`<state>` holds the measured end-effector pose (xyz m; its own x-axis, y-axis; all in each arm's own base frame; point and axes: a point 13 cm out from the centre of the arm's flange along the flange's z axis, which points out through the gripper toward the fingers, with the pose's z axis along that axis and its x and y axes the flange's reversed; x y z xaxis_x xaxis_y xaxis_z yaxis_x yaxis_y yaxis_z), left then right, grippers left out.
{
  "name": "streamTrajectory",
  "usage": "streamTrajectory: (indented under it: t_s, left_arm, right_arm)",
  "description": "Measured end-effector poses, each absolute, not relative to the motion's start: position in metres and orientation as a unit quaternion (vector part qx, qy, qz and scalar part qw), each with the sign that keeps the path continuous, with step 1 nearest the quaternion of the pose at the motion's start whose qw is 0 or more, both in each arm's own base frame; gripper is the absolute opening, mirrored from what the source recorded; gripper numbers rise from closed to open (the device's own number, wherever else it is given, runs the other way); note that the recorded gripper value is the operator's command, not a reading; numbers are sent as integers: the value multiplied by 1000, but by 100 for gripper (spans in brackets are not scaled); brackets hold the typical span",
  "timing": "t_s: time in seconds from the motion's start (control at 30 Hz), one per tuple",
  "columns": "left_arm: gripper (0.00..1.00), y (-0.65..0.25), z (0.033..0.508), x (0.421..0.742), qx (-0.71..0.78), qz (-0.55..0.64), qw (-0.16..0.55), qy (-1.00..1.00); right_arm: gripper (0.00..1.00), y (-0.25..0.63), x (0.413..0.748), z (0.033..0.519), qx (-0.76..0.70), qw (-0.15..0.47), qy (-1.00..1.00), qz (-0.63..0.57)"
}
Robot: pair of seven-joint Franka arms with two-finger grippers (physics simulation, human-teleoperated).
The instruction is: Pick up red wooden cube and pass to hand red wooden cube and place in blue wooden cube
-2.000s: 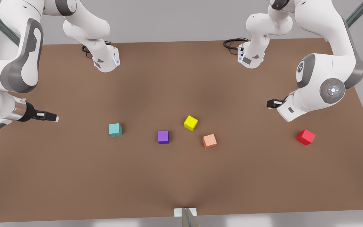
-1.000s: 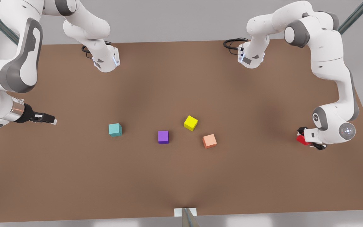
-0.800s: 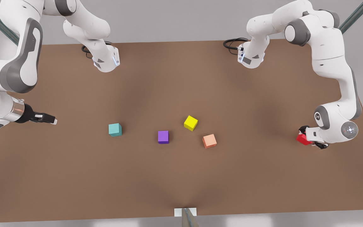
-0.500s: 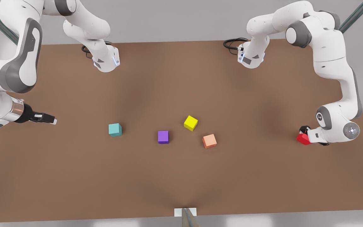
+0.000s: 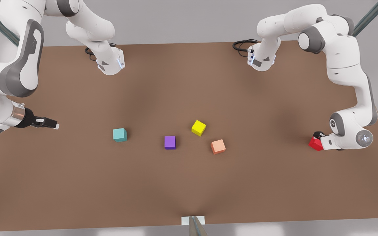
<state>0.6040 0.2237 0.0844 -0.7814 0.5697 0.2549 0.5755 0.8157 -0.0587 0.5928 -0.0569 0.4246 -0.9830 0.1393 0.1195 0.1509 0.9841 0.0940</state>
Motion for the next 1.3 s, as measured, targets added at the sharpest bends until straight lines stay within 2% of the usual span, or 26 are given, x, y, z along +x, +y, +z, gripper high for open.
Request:
streamTrajectory:
  t_s: [0.47, 0.53, 0.57, 0.73, 0.83, 0.93, 1.03, 1.13, 1.23, 1.3]
  left_arm:
    - [100, 217, 44, 594, -301, 15, 141, -943]
    - [79, 218, 44, 594, -301, 15, 141, -943]
    - [76, 219, 44, 594, -302, 15, 140, -943]
    - [74, 219, 48, 598, -303, 12, 137, -943]
    - [74, 195, 78, 613, -292, 23, 116, -949]
    - [74, 113, 105, 640, -254, 101, 85, -958]
    - [74, -76, 134, 666, -266, 239, 66, -931]
    - [74, -256, 176, 653, -258, 397, 83, -877]
    - [74, -369, 223, 622, -219, 514, 129, -819]
    - [74, -418, 241, 617, -177, 580, 155, -780]
  right_arm:
    - [100, -57, 593, 425, -71, 56, -995, -51]
    - [100, -57, 593, 424, -71, 56, -995, -51]
    - [100, -57, 592, 425, -71, 56, -995, -51]
    - [100, -48, 579, 447, -61, 49, -996, -49]
    - [100, -40, 577, 441, -50, 60, -995, -57]
    - [100, 2, 589, 374, -25, 121, -979, -164]
    - [100, 67, 631, 299, 12, 151, -936, -317]
    - [100, 109, 659, 251, 60, 132, -888, -437]
    - [100, 132, 672, 249, 130, 70, -854, -500]
    - [100, 165, 679, 252, 180, 20, -825, -536]
